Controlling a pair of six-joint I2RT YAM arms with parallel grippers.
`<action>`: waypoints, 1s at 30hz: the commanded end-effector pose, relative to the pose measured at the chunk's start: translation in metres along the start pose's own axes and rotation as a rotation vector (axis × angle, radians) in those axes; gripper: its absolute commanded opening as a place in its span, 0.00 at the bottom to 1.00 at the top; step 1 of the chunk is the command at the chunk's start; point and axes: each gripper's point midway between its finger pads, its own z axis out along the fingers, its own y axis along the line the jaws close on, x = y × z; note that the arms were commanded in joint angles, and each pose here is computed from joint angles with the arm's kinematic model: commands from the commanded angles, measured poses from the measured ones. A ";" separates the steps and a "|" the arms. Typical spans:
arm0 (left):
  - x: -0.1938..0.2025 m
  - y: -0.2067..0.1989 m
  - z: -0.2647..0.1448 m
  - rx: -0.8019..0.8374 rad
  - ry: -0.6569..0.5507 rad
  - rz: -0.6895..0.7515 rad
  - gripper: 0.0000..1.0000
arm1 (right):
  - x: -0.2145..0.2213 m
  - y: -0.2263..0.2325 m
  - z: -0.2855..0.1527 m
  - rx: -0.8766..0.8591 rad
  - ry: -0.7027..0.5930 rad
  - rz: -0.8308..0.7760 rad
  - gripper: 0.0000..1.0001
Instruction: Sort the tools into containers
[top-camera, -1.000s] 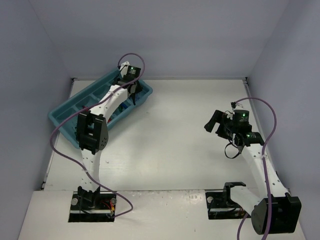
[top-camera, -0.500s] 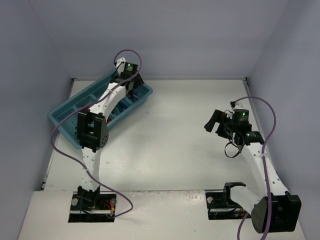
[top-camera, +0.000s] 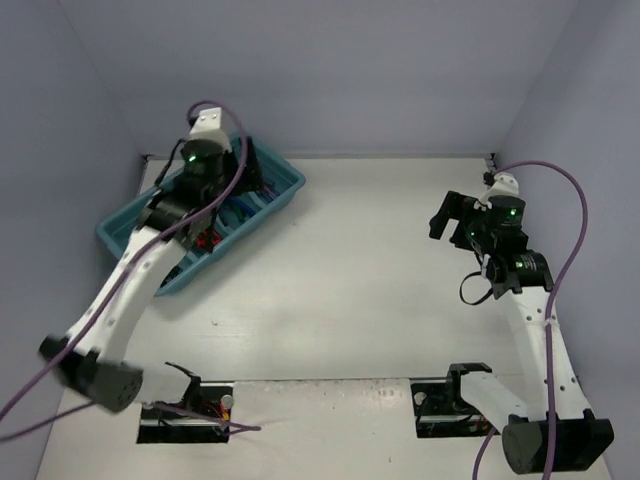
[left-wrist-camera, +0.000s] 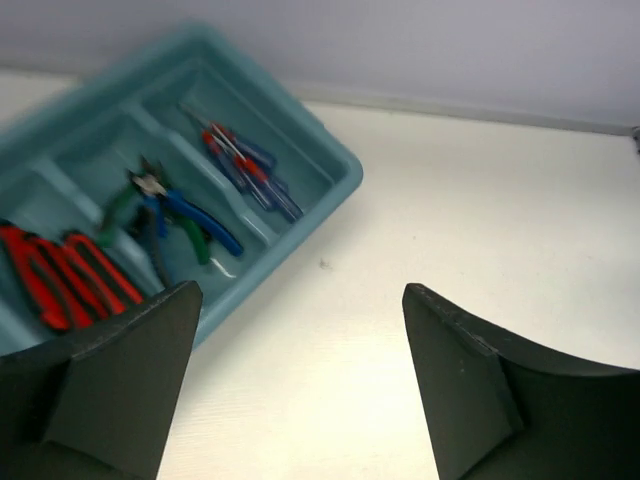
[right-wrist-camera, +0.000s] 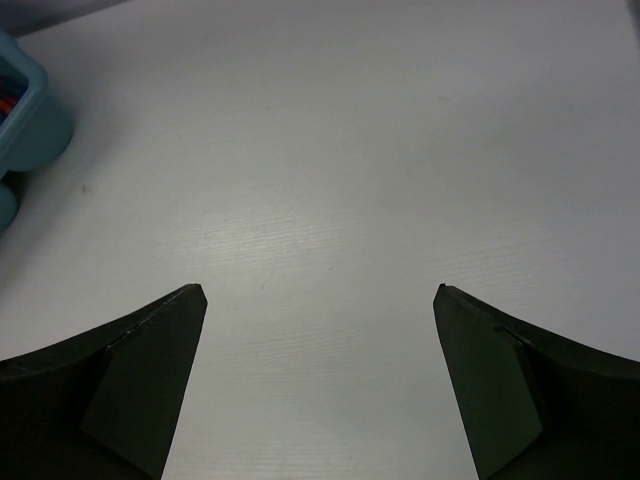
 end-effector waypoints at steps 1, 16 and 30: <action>0.002 0.040 -0.077 -0.035 -0.044 0.139 0.84 | -0.049 -0.013 -0.028 0.098 -0.155 -0.065 0.98; 0.047 0.168 -0.253 -0.333 -0.235 0.099 0.97 | -0.094 -0.008 -0.105 0.177 -0.404 -0.206 1.00; 0.068 0.198 -0.271 -0.462 -0.218 0.087 0.98 | -0.065 -0.002 -0.149 0.045 -0.499 -0.177 1.00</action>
